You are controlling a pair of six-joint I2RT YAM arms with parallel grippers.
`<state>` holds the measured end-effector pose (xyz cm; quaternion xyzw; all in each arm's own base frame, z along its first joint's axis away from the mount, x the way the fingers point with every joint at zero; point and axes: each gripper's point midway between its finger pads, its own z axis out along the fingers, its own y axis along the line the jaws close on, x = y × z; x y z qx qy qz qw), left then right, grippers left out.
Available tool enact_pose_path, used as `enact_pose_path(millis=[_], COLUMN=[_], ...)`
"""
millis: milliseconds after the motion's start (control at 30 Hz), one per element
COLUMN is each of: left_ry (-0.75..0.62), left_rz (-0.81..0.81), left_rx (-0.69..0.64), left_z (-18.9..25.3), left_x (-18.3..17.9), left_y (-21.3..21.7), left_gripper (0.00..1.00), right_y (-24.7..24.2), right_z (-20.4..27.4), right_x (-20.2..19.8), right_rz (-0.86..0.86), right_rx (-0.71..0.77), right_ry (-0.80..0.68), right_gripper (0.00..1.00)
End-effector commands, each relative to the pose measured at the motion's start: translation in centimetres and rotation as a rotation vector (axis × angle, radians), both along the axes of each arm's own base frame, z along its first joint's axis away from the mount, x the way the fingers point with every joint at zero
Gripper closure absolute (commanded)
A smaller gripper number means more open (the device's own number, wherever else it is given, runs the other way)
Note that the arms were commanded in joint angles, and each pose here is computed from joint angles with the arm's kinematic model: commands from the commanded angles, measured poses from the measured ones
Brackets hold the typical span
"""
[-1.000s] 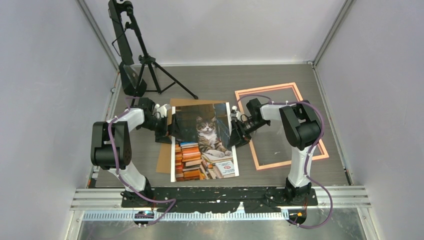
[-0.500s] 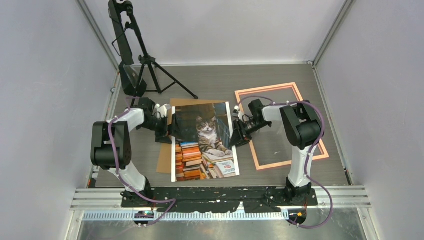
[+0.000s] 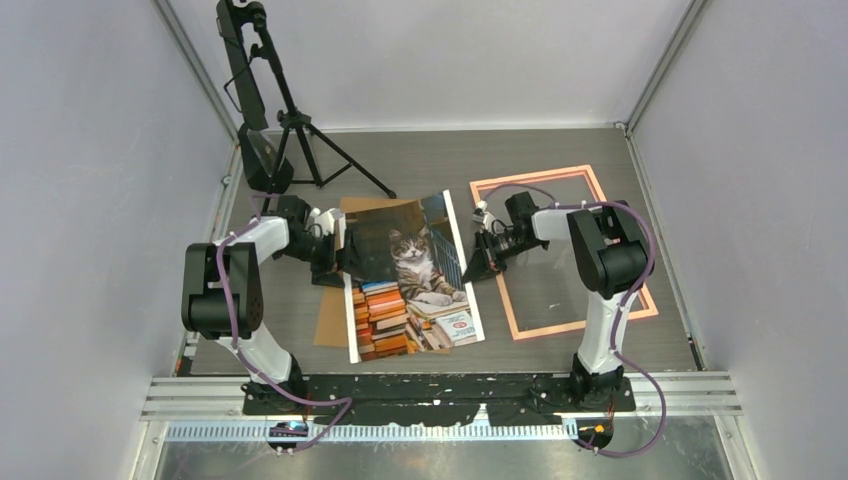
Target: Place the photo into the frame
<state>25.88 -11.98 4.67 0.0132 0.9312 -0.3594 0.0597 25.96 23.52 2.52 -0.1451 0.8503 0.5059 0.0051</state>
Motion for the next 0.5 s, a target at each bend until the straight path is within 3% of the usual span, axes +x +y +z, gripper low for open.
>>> enact_pose_path(millis=[0,267,467], left_ry=[-0.076,-0.194,-0.291], left_rz=[-0.019,-0.013,0.008], left_rx=[0.000,0.020,0.015], left_z=[-0.1,2.9,7.8], left_x=[1.0,2.4,4.7], left_y=[-0.2,0.1,-0.3], left_gripper=[0.04,0.04,0.04], right_y=[-0.5,-0.9,-1.6], right_z=[3.5,7.1,9.3], right_x=[2.9,4.3,5.9], right_rz=[-0.037,-0.042,-0.058], right_rx=[0.028,-0.011,-0.084], right_ry=[-0.166,-0.285,-0.372], right_gripper=[0.92,0.94,0.95])
